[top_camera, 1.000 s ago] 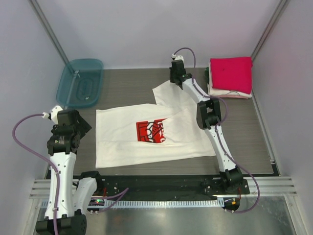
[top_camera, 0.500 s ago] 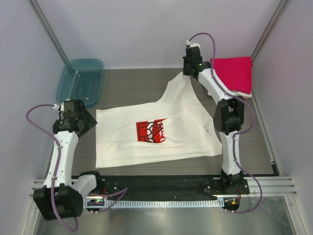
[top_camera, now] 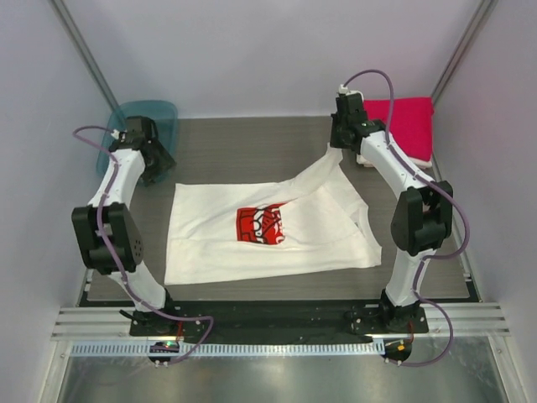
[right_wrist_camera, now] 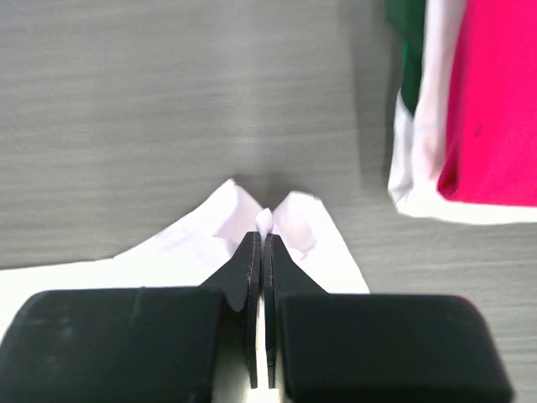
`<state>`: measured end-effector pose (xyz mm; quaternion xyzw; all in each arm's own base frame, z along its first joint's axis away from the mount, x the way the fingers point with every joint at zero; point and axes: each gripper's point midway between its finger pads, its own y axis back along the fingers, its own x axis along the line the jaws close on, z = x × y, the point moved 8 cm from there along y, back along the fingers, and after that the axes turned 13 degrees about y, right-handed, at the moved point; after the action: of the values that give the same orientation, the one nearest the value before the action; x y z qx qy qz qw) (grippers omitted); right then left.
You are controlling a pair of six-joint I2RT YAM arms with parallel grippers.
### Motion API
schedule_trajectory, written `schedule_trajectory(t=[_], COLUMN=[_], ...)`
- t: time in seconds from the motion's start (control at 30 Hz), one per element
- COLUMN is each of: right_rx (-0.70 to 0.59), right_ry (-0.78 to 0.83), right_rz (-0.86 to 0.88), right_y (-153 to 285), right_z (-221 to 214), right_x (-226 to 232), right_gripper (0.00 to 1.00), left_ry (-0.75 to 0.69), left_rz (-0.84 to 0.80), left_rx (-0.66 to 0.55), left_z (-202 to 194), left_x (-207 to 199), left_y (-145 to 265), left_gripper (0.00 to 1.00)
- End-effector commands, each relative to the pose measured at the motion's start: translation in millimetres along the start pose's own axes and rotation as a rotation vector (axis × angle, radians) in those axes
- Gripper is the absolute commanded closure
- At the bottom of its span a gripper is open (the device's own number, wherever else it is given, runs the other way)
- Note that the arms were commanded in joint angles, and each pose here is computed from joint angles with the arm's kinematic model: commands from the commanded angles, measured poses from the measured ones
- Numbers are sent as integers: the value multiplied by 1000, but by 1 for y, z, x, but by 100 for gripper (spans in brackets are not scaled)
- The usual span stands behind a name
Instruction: Fold and stack the t-shirts
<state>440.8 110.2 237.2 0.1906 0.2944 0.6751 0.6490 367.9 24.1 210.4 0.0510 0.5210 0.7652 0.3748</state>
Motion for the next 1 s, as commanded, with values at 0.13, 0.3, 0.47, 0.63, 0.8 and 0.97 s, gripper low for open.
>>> schedule_trajectory(t=[0.13,0.3,0.47,0.63,0.8,0.97], right_rx=[-7,13,18,32,42,44], right_ry=[-11,-11,-17,-22,-30,-30], right_rz=[53,74,84,108,132,135], right_y=[8,12,18,17,17,19], right_z=[-2,-12,-17,-22,-27,-29], right_x=[6,6,7,9,12,12], right_gripper=[99,99,99,99,99,99], left_ry=[-105,-98,-69,-60,-42,-44], left_rz=[55,126,228,288,329,343], left_rx=[25,7,3,-21,-7,-8], left_z=[-22,-25,-32,-38,-44,-47], left_x=[-50,-55,-47,-45,-44,-43], left_y=[-47,-69,-81,-90,-108,-118], left_gripper=[38,38,36,32,36,48])
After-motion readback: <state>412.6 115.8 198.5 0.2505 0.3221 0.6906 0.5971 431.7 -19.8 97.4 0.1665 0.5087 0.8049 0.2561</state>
